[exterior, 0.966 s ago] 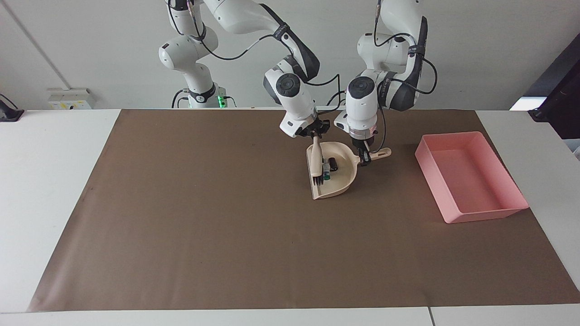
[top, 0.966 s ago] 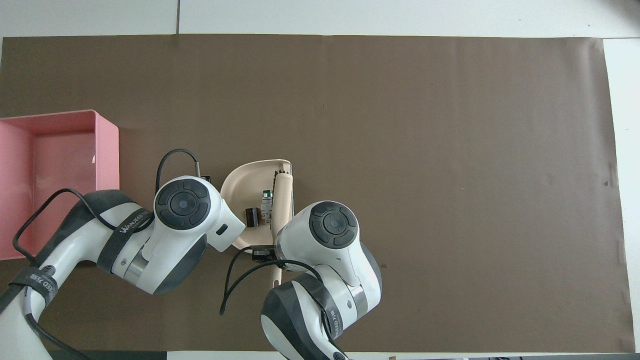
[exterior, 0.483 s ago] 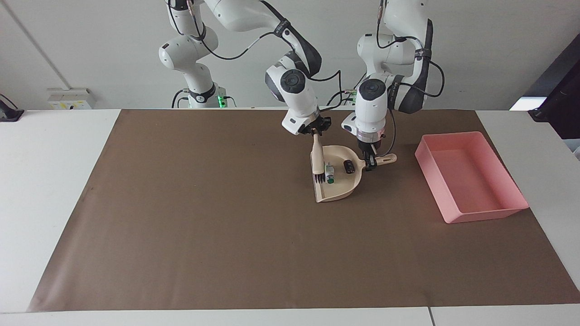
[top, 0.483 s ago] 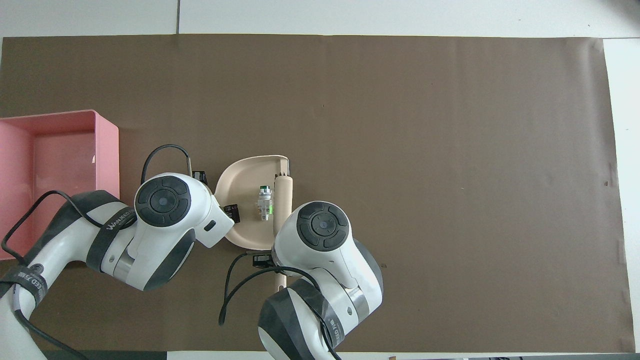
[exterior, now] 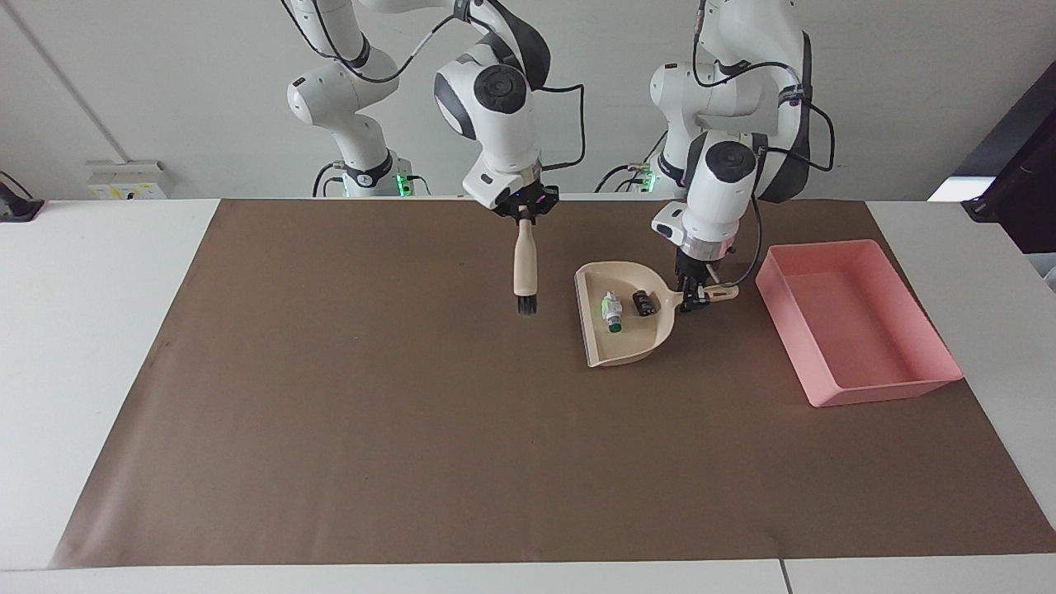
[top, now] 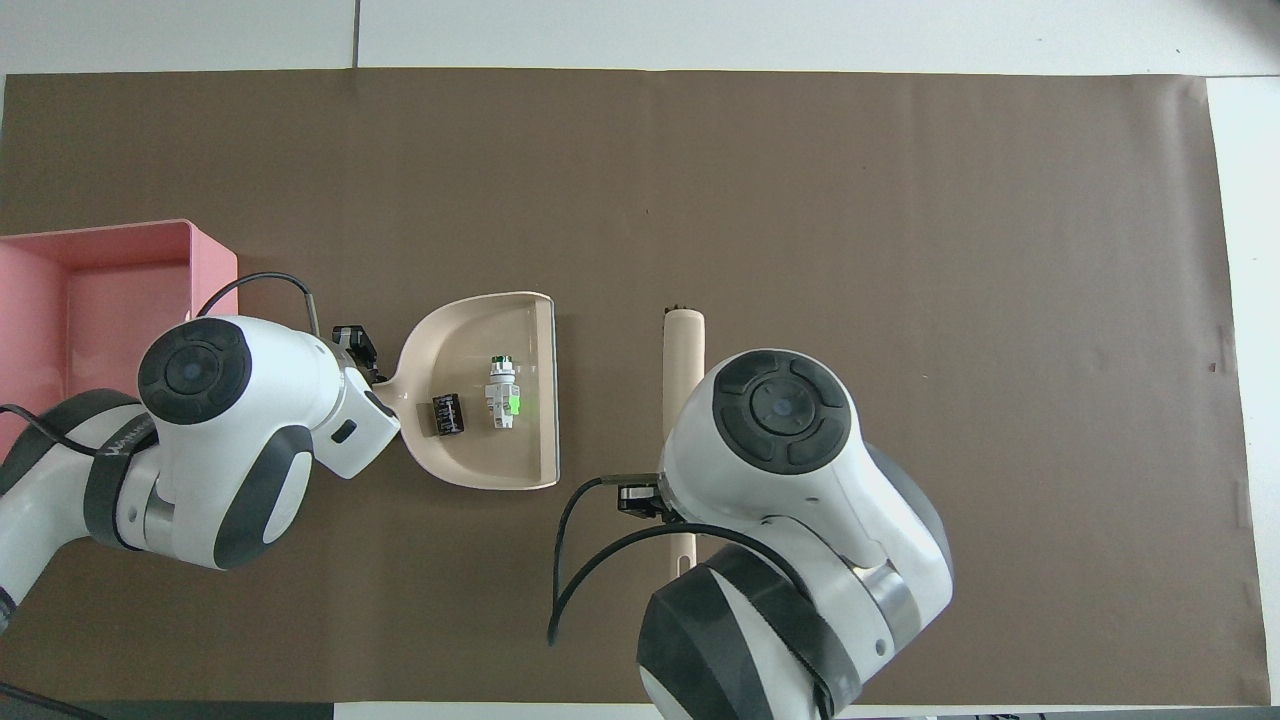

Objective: Clean e-waste and dump in bin
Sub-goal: 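Carry the dustpan over the pink bin while the right gripper returns the brush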

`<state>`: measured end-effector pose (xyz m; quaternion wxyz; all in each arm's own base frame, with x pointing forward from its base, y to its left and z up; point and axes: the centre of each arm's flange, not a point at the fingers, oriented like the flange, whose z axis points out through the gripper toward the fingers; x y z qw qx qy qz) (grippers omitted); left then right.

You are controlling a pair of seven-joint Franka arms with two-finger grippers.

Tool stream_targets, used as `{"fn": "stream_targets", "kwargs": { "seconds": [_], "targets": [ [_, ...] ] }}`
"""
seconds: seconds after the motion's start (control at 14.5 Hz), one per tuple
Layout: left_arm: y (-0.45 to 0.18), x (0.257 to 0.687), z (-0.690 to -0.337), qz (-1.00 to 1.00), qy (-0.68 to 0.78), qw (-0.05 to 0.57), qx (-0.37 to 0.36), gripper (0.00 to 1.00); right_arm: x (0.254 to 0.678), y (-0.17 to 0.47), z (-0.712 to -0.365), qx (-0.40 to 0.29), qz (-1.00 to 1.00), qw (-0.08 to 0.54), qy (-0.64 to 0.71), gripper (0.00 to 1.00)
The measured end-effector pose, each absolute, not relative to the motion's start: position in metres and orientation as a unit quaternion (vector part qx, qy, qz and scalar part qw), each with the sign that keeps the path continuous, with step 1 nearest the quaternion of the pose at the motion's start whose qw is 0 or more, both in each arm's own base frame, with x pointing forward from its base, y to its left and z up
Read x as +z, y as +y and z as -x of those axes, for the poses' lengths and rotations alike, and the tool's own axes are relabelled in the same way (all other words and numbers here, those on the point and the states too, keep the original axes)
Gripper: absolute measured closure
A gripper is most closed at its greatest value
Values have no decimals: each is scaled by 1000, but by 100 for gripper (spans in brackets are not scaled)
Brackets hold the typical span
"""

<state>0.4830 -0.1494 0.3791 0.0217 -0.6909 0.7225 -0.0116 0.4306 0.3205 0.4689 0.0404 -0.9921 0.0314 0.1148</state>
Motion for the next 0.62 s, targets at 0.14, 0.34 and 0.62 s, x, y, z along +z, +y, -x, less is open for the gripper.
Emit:
{"fn": "stream_targets", "kwargs": {
  "seconds": [0.14,0.34,0.62],
  "targets": [
    [-117,401,-492,695,718,9,-27,68,474,271,-452,117,992,29,39,74],
    [-59,432,-508,709,704,3,-38,68,468,183,-488,123,991,25,36,74],
    [30,465,-525,713,700,15,-47,68,454,59,-504,153,988,-7,1,74]
  ]
}}
